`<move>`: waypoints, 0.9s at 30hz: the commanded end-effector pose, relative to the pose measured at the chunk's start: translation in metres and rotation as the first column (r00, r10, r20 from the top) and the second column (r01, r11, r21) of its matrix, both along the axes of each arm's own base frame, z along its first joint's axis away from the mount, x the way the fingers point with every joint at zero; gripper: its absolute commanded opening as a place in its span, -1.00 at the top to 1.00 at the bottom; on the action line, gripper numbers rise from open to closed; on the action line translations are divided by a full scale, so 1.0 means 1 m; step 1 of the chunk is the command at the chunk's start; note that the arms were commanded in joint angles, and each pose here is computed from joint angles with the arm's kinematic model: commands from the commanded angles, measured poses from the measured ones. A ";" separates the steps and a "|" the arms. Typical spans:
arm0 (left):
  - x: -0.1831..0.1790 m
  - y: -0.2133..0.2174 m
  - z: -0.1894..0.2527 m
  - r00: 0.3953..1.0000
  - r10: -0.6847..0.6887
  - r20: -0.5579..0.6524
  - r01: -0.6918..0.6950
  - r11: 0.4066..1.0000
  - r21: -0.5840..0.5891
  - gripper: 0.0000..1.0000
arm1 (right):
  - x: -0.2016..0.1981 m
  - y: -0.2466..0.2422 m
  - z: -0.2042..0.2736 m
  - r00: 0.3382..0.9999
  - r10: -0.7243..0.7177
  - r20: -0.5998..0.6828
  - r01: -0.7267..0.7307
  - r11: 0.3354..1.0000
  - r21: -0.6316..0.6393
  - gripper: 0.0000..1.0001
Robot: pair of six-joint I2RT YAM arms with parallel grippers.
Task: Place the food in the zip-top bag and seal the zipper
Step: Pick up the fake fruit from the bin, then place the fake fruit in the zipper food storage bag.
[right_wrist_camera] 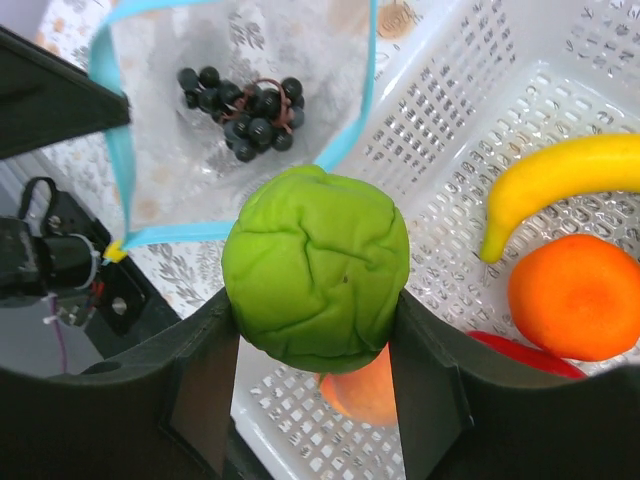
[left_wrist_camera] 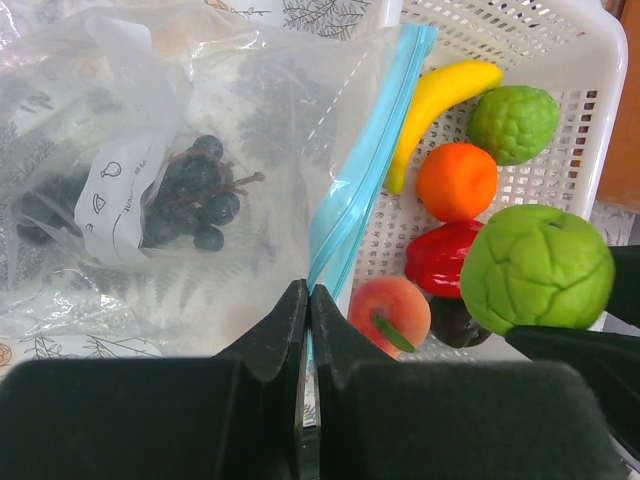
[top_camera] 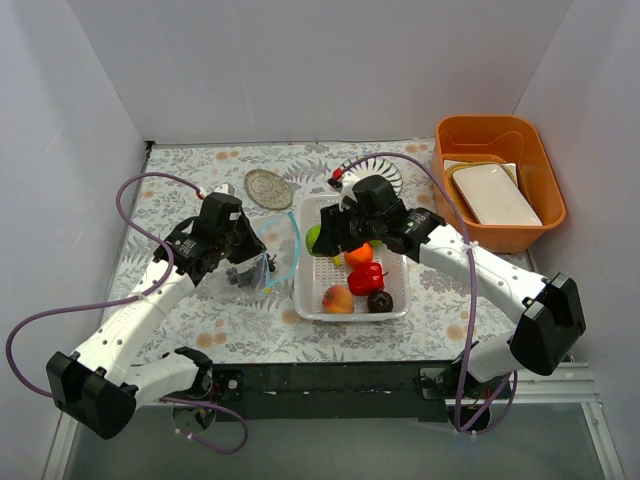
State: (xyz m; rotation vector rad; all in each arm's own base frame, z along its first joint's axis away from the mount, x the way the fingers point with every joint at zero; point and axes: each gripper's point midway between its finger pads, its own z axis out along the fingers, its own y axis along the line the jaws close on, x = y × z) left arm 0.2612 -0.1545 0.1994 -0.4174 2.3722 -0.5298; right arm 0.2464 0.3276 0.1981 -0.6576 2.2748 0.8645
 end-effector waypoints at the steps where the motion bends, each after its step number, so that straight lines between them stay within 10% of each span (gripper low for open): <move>1: 0.002 -0.005 0.014 0.999 -0.026 0.043 0.027 0.999 -0.029 1.00 | 0.003 0.016 0.048 0.998 -0.014 0.053 0.005 0.986 0.166 0.36; 18: 0.001 -0.009 0.026 0.998 -0.039 0.056 0.042 0.998 -0.056 1.00 | 0.005 0.096 0.034 0.994 0.107 -0.034 -0.097 0.968 0.230 0.32; 27: -0.001 -0.001 0.044 0.996 -0.003 0.091 0.008 0.998 -0.060 1.00 | 0.018 0.127 0.025 0.985 0.168 -0.034 -0.156 0.960 0.234 -0.17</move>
